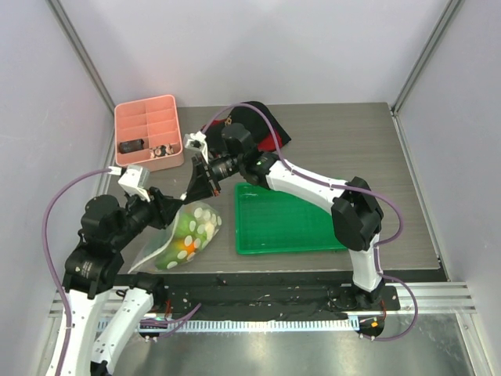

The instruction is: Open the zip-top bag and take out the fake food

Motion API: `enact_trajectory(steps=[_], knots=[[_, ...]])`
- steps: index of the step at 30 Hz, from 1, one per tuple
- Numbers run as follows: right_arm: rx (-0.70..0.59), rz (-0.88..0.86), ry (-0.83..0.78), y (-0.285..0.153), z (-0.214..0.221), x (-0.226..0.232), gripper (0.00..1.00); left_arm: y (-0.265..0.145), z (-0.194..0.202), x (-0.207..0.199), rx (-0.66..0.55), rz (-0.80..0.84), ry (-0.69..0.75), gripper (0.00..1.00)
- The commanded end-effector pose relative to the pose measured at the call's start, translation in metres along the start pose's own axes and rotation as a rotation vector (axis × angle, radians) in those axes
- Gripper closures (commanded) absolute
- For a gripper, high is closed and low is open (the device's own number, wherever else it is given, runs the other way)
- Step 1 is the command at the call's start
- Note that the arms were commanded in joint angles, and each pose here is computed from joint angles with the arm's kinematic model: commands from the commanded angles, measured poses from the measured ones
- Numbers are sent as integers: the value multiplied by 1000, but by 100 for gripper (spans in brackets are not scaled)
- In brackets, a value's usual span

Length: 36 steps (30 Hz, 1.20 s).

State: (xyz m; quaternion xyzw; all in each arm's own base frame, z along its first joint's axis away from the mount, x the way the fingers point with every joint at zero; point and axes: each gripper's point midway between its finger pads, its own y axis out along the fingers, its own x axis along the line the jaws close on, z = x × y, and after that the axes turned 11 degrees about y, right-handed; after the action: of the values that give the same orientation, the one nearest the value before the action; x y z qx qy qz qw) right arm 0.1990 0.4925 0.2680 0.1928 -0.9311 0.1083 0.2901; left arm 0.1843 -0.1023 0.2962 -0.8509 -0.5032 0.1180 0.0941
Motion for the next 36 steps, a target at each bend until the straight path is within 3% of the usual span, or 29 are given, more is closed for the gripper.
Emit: enact_trajectory(steps=[1,22,31,36], knots=[[-44,-26,-43,2,-28,29,99,11,-11,-11,-49,83,26,66],[-59,-50,-2,4,-30,37,99,26,-3,-5,-8,92,90,66],[-83,-56,-46,2,-32,43,99,28,0,17,31,-30,85,99],[-199,-42,-11,-4,-46,44,99,24,9,16,61,-33,72,100]])
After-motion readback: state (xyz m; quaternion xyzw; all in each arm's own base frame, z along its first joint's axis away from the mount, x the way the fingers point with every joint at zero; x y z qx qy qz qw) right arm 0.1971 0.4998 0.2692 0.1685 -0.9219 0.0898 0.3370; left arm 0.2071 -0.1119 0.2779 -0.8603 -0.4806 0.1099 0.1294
